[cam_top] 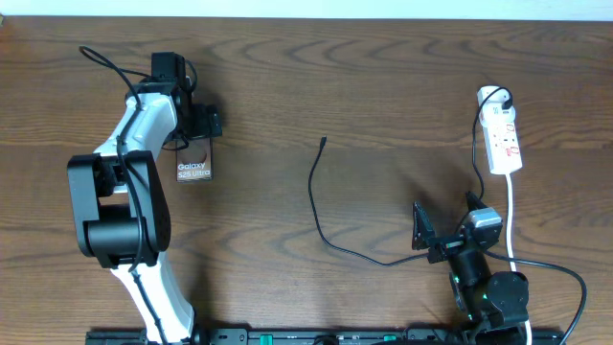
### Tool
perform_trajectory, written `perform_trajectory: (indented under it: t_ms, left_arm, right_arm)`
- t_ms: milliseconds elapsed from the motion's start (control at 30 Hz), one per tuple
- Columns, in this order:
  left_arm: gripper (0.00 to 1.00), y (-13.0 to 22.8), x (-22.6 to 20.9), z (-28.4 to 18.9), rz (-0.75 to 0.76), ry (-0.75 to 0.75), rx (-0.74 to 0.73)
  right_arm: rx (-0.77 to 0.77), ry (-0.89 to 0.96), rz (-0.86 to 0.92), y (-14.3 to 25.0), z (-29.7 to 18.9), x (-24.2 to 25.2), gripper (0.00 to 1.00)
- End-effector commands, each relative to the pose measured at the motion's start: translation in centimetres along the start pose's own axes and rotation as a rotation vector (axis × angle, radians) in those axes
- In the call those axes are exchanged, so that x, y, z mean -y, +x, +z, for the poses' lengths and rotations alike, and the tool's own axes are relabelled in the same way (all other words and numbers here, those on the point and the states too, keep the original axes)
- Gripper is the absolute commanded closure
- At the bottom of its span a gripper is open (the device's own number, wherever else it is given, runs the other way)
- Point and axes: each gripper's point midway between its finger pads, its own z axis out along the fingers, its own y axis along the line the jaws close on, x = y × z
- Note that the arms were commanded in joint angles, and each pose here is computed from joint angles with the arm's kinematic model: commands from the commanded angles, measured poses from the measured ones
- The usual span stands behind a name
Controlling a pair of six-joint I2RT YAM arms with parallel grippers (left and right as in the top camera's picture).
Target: Plug charger to phone and switch on socket
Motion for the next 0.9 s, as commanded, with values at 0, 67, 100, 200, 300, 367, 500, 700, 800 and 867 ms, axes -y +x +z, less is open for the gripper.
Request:
perform_trajectory:
  t_ms: [0, 67, 100, 200, 300, 367, 500, 700, 800, 867]
  left_arm:
    - [0.01, -0.1, -0.3, 0.7, 0.0, -0.023, 0.002]
    - [0.01, 0.1, -0.3, 1.0, 0.0, -0.024, -0.005]
    - [0.01, 0.2, -0.3, 1.1, 0.001, -0.025, -0.01]
    - [0.01, 0.3, -0.3, 1.3, 0.001, -0.026, -0.017]
    - [0.01, 0.6, -0.3, 1.5, 0.002, -0.027, -0.025]
    - [0.01, 0.9, -0.3, 1.9, 0.002, -0.028, -0.039]
    - [0.01, 1.7, -0.3, 2.8, 0.004, -0.026, -0.074]
    - [0.01, 2.4, -0.2, 3.7, 0.007, -0.023, -0.1]
    - [0.05, 2.7, 0.1, 3.8, 0.029, -0.027, -0.109]
    - [0.11, 2.7, 0.1, 3.8, 0.039, -0.048, -0.106]
  right_arm:
    - [-0.001, -0.011, 0.008, 0.1, 0.0, -0.2, 0.01]
    - [-0.001, -0.011, 0.008, 0.1, 0.0, -0.2, 0.01]
    - [-0.002, -0.011, 0.008, 0.1, 0.0, -0.2, 0.01]
    - [-0.003, -0.011, 0.008, 0.1, 0.0, -0.2, 0.01]
    - [-0.003, -0.011, 0.008, 0.2, 0.0, -0.2, 0.01]
    - [-0.003, -0.011, 0.009, 0.2, 0.0, -0.2, 0.01]
    - [-0.004, -0.011, 0.009, 0.2, 0.0, -0.2, 0.01]
    - [-0.004, -0.011, 0.009, 0.2, 0.0, -0.2, 0.01]
    - [-0.004, -0.011, 0.009, 0.2, 0.0, -0.2, 0.01]
    - [-0.004, -0.011, 0.009, 0.2, 0.0, -0.2, 0.01]
